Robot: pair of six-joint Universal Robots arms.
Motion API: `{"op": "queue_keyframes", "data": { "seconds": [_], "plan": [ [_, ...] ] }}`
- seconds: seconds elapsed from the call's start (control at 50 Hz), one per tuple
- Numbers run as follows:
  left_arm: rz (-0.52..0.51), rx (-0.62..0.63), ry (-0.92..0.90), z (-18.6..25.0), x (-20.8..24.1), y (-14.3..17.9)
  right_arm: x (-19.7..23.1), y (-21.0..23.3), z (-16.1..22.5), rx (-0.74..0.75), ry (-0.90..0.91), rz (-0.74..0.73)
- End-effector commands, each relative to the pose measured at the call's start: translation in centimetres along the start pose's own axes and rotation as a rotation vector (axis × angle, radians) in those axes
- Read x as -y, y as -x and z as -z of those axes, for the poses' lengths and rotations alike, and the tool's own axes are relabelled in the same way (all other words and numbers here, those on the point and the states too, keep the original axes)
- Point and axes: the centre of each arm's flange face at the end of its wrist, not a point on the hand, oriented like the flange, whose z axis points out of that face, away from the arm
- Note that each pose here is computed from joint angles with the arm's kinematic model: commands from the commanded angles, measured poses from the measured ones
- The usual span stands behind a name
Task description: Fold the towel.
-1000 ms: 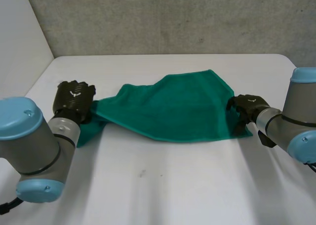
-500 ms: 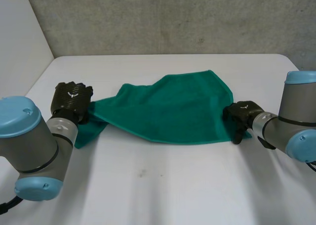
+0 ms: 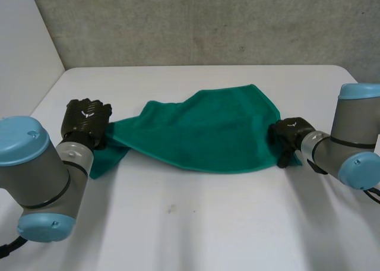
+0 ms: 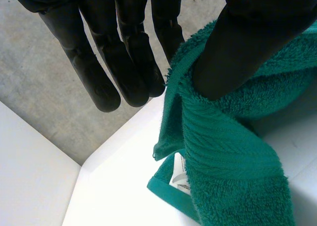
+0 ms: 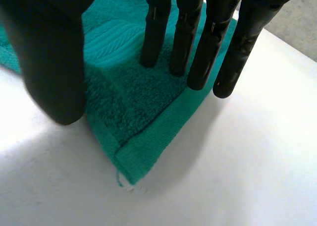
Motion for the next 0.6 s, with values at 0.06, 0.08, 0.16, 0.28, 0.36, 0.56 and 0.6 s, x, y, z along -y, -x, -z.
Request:
{"op": "queue_keyframes", "data": {
  "seconds": [0.06, 0.08, 0.16, 0.28, 0.36, 0.56, 0.6],
  "plan": [
    [0.000, -0.001, 0.002, 0.1, 0.0, 0.0, 0.3, -0.1, -0.4, -0.004, -0.015, 0.006],
    [0.000, -0.001, 0.002, 0.1, 0.0, 0.0, 0.2, 0.0, -0.5, -0.002, -0.012, 0.004],
    [0.000, -0.002, 0.002, 0.1, 0.0, 0.0, 0.1, 0.0, -0.8, -0.002, -0.014, 0.005],
    [0.000, -0.001, 0.004, 0.1, -0.1, -0.1, 1.0, -0.5, -0.9, -0.023, -0.050, 0.002],
    [-0.002, -0.001, 0.007, 0.1, -0.1, -0.1, 2.5, -1.5, -0.1, -0.061, -0.098, 0.000],
    [-0.027, -0.092, 0.148, 1.8, -1.9, -1.3, 5.6, -2.8, 4.9, -0.094, -0.114, 0.019],
    [-0.031, -0.108, 0.178, 2.0, -2.3, -1.4, 5.2, -4.0, 5.7, -0.118, -0.092, 0.020]
  ]
}}
